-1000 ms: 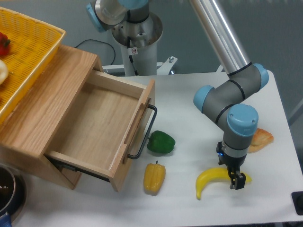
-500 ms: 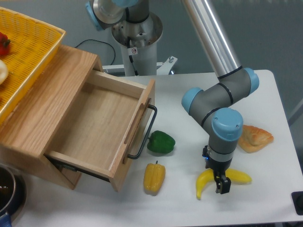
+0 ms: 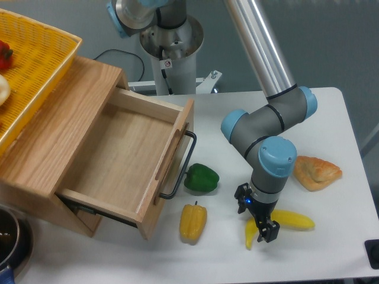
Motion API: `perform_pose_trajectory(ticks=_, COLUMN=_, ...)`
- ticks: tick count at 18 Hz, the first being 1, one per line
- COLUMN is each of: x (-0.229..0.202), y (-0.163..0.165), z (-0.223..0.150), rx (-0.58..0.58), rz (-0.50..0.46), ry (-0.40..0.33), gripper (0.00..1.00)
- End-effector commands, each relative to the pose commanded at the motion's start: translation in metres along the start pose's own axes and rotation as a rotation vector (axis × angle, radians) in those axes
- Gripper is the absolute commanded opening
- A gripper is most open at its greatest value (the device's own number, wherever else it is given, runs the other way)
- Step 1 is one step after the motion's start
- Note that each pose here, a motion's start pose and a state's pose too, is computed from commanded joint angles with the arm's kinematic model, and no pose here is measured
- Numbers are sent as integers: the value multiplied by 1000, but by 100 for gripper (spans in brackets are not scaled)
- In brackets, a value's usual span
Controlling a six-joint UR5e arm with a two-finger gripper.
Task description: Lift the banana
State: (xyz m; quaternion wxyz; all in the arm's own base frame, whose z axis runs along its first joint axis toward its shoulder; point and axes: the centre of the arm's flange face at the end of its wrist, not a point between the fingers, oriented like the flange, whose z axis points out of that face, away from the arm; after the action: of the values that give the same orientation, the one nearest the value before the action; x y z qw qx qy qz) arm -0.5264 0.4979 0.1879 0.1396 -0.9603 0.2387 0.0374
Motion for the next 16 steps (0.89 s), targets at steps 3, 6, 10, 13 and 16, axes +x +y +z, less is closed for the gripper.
perform_pose_trajectory(ticks=3, x=0, y=1, z=2, rx=10, rz=-34, ry=3, gripper=100)
perform_pose_trajectory(ticks=6, x=0, y=-1, z=5, rx=30, rz=-74, ry=10, gripper=100)
perform_pose_trajectory(ticks=10, x=-11, y=1, z=-1, rx=33, rz=-166, ry=-12, gripper=100)
perform_pose_trajectory(ticks=13, x=-24, y=0, z=-12, rx=33, rz=-232, ry=-41, gripper=100)
perform_pose_trajectory(ticks=16, x=-28, y=9, z=-45, rx=31, rz=-305, ry=-85, gripper=100)
